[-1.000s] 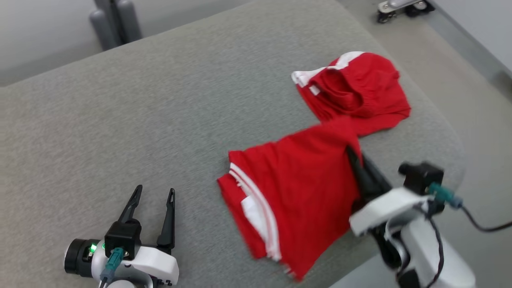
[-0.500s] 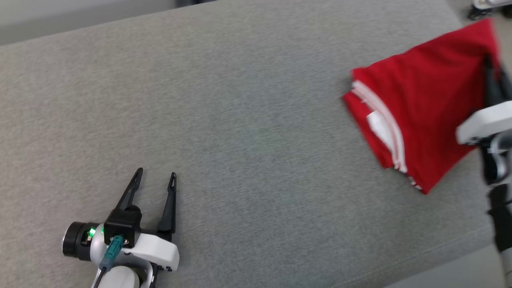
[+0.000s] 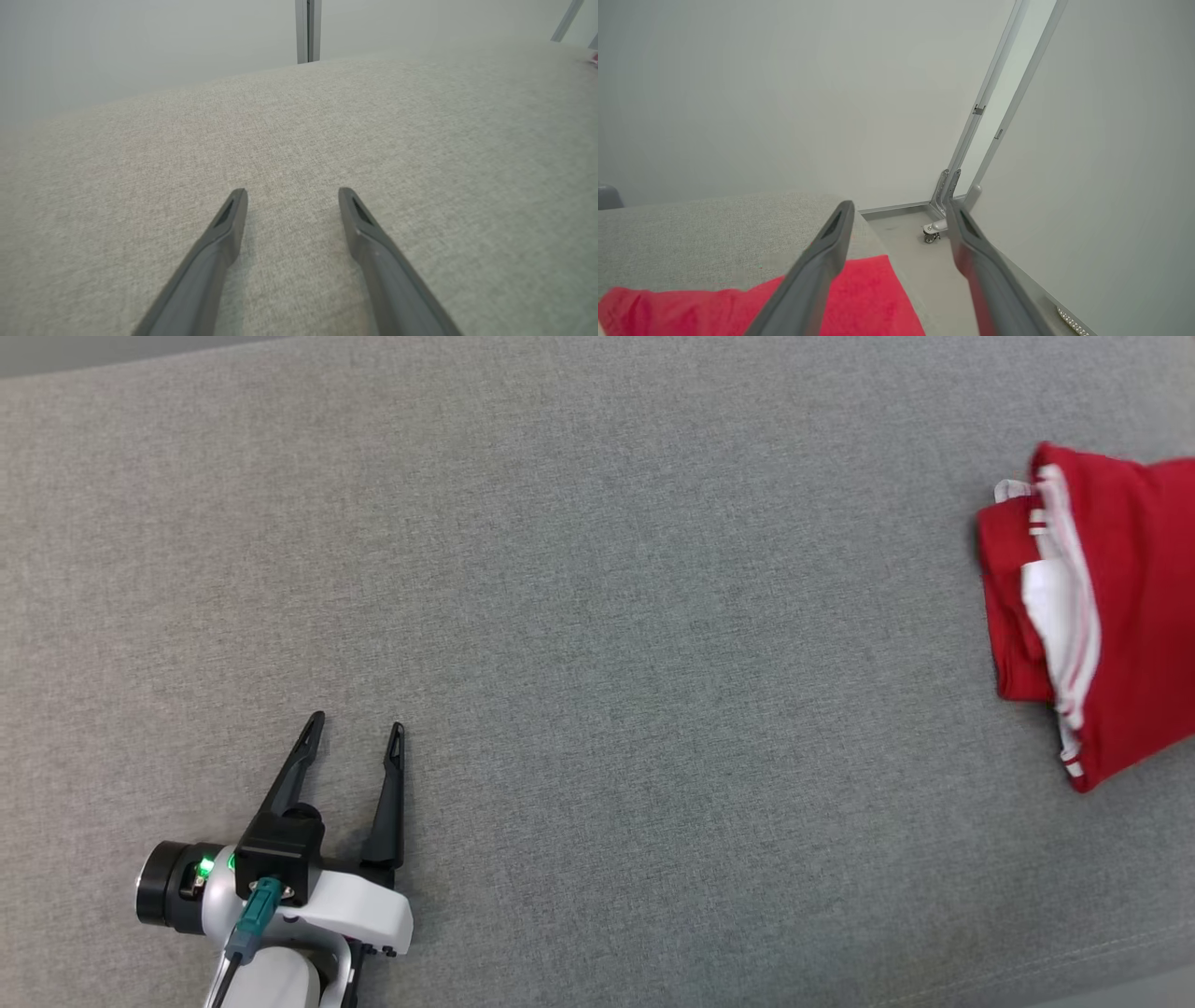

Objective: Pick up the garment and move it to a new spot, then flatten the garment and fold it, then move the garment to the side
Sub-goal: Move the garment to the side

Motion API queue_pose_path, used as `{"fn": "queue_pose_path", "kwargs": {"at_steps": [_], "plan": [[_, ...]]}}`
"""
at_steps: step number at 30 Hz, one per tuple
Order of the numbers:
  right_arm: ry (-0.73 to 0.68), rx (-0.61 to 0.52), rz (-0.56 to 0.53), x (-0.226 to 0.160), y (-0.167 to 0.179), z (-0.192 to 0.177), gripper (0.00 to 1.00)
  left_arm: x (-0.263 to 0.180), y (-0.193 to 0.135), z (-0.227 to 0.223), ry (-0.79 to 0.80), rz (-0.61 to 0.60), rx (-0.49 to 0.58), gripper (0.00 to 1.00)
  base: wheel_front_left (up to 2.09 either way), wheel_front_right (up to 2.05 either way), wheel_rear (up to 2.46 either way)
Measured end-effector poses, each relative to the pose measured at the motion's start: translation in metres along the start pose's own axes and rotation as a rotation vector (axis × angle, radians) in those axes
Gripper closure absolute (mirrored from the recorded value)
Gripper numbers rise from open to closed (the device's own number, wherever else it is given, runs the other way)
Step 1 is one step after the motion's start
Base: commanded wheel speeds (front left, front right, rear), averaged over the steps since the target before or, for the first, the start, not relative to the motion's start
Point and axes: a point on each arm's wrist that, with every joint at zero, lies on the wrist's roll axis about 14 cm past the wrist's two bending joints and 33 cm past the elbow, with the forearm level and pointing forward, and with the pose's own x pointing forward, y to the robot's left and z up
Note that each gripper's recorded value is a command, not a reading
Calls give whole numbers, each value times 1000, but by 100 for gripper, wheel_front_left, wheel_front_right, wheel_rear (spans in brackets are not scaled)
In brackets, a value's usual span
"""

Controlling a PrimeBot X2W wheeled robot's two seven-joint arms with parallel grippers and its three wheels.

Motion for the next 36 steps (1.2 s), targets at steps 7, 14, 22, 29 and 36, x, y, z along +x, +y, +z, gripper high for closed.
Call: {"fn": "queue_pose_path", "kwargs": {"at_steps": [7, 14, 22, 29, 36], "plan": [[-185, 68, 184, -15, 86, 54, 0, -5, 10, 10, -22, 49, -6, 0, 0, 0, 0], [-162, 168, 357, -68, 145, 38, 0, -16, 17, 25, -57, 89, -10, 0, 0, 0, 0], [-34, 298, 516, -132, 189, 0, 0, -42, 30, 35, -78, 144, -15, 0, 0, 0, 0], [-5, 328, 599, -171, 203, -5, 0, -68, 39, 40, -93, 192, -21, 0, 0, 0, 0], [-13, 310, 662, -204, 208, -3, 0, -97, 45, 45, -116, 242, -31, 0, 0, 0, 0]]}}
